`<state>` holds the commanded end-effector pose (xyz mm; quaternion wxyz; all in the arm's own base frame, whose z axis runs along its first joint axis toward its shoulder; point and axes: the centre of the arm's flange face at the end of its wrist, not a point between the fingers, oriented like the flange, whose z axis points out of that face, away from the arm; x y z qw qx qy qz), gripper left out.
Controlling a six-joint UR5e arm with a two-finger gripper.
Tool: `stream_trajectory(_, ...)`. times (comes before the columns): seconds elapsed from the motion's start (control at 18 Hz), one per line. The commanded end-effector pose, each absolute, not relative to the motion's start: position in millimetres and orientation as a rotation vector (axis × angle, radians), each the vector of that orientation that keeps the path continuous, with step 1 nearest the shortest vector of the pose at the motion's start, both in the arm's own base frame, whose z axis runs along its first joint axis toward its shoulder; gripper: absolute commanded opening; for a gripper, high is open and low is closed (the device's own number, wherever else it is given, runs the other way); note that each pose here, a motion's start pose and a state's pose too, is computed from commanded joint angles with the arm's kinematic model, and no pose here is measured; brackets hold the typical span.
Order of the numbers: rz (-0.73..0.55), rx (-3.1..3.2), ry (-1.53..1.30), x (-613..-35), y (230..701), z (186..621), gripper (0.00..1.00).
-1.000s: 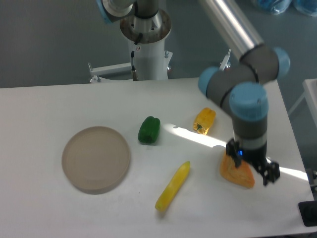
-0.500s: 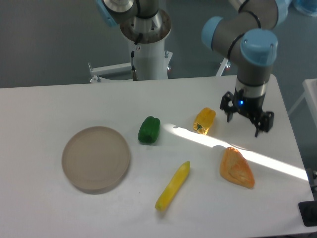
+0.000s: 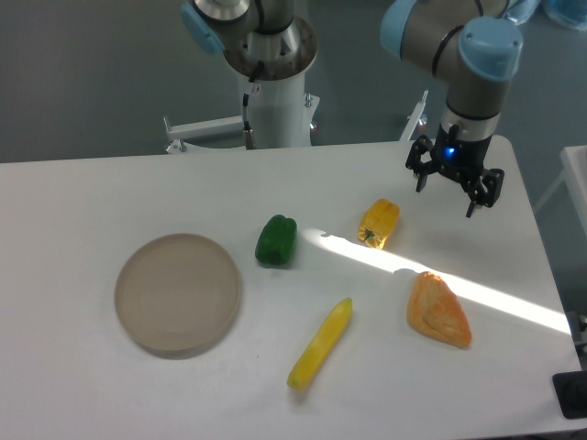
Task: Pick up the yellow pepper from the table
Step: 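Move the open gripper over the small yellow pepper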
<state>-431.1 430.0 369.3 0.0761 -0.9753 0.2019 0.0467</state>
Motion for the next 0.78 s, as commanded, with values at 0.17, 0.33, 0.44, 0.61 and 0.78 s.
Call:
stream_trajectory(0.17,0.131,-2.931,0.59,-427.5,427.6,367.6,1.0)
stream_trajectory(0.33,0.089,-2.943,0.564,-420.6,423.7,354.3,1.0)
stream_trajectory(0.44,0.068,-2.955,0.519,-415.3,419.7,345.1,1.0)
stream_trajectory(0.61,0.038,-2.968,0.484,-410.5,416.8,335.3,1.0)
stream_trajectory(0.78,0.001,-2.982,0.335,-405.6,416.3,328.6,1.0)
